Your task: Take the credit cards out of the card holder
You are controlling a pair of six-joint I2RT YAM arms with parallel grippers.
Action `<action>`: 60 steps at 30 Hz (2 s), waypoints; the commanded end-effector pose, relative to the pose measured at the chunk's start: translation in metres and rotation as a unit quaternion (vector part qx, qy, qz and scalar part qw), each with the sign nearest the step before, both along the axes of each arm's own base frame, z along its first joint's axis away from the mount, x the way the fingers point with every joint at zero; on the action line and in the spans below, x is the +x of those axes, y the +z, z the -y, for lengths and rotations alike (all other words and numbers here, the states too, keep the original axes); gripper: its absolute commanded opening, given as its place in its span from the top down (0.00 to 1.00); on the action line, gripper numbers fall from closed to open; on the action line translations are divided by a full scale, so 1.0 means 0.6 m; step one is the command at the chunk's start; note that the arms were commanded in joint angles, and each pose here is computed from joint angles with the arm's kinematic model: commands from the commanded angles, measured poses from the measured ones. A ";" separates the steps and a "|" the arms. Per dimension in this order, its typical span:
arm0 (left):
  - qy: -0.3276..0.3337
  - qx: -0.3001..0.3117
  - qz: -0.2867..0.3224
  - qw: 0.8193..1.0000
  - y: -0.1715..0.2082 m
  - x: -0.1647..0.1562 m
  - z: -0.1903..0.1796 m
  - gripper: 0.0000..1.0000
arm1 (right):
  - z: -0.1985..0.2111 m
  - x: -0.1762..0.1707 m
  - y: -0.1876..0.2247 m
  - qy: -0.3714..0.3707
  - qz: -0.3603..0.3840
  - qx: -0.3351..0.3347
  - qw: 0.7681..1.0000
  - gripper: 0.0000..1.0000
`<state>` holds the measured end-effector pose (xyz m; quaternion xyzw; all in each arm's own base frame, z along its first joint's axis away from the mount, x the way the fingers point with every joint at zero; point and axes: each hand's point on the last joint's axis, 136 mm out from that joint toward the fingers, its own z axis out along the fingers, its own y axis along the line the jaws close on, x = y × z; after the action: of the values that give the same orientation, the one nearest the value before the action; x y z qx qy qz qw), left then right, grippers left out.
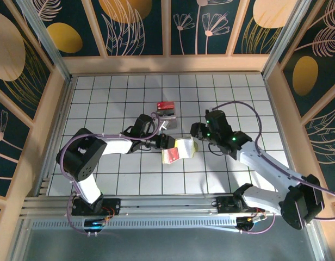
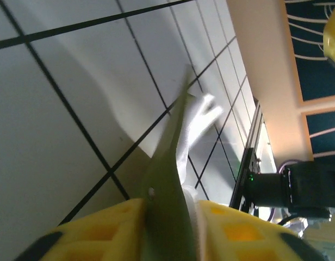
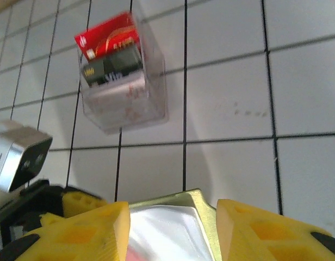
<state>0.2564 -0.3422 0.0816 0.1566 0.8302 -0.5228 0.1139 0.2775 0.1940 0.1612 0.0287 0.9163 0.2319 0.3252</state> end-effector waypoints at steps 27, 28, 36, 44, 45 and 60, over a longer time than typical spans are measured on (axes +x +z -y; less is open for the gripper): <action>0.248 0.214 0.117 0.938 -0.012 0.061 -0.176 0.31 | -0.128 -0.020 -0.105 0.089 -0.132 0.018 0.987 0.75; 0.250 0.211 0.116 0.938 -0.013 0.058 -0.177 0.33 | -0.131 -0.021 -0.110 0.091 -0.137 0.019 0.986 0.76; 0.222 0.231 0.074 0.944 -0.062 -0.013 -0.167 0.44 | -0.141 -0.021 -0.151 0.105 -0.171 0.003 0.980 0.77; 0.183 0.230 0.053 0.954 -0.096 -0.036 -0.132 0.41 | -0.139 -0.030 -0.188 0.106 -0.197 0.003 0.975 0.78; 0.181 0.226 0.055 0.956 -0.095 -0.033 -0.127 0.41 | -0.136 -0.031 -0.193 0.104 -0.199 0.003 0.974 0.78; 0.163 0.202 0.120 0.958 -0.073 0.029 -0.068 0.57 | -0.066 0.019 -0.227 0.044 -0.191 0.014 0.980 0.82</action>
<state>0.2565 -0.2748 0.0211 0.0731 0.9366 -0.2594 0.2240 0.2837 0.2349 0.0295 0.0410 0.9605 0.2443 0.1270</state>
